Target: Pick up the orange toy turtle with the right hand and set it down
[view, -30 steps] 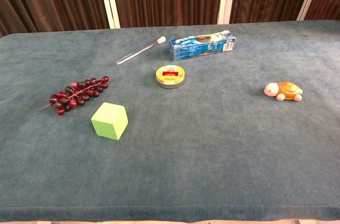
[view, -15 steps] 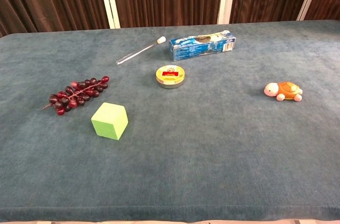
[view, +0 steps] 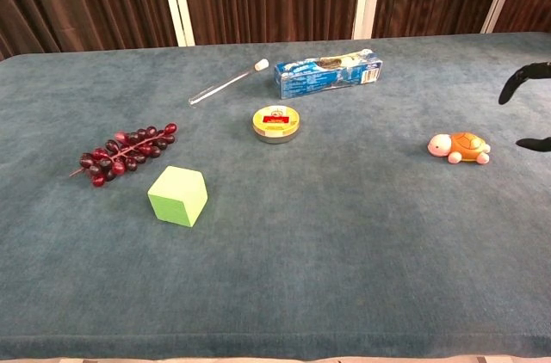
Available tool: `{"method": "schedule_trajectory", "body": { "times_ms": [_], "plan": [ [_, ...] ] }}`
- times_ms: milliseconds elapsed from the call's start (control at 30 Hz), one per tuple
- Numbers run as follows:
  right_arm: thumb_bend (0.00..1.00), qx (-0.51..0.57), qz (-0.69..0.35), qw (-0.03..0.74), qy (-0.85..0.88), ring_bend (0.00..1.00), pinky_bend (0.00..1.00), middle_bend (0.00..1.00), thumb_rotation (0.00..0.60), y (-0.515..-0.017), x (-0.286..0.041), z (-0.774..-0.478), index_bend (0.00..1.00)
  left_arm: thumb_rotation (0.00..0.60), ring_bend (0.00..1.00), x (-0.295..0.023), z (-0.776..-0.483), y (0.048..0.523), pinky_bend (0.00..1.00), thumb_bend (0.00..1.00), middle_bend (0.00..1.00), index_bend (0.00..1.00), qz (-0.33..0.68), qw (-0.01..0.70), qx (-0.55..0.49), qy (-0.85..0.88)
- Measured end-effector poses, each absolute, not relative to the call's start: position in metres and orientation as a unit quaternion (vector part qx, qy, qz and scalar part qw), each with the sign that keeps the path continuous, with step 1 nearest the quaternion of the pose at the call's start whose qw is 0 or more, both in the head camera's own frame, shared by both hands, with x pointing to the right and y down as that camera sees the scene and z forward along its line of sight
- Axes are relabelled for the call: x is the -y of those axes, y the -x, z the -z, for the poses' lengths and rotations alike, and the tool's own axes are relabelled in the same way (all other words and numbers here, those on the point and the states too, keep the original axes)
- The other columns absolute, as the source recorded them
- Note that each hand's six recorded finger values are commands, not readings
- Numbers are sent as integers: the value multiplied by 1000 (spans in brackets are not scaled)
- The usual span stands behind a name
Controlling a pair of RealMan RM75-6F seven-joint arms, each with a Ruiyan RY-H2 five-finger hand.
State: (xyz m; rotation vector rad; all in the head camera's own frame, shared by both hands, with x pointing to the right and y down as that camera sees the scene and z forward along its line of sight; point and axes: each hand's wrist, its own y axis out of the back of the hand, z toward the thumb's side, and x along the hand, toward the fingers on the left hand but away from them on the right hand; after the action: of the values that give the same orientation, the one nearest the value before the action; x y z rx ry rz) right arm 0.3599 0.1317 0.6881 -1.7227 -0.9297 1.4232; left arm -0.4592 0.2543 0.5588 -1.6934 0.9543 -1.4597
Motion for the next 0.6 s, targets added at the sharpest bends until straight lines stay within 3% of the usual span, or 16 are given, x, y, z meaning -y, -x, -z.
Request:
{"method": "schedule_trajectory", "body": {
  "times_ms": [600],
  "plan": [
    [339, 349, -555, 329, 679, 1000, 1000, 425, 600, -334, -117, -735, 525, 600, 144, -254, -559, 461, 302, 411, 86, 166, 562, 345, -368, 656]
  ]
}}
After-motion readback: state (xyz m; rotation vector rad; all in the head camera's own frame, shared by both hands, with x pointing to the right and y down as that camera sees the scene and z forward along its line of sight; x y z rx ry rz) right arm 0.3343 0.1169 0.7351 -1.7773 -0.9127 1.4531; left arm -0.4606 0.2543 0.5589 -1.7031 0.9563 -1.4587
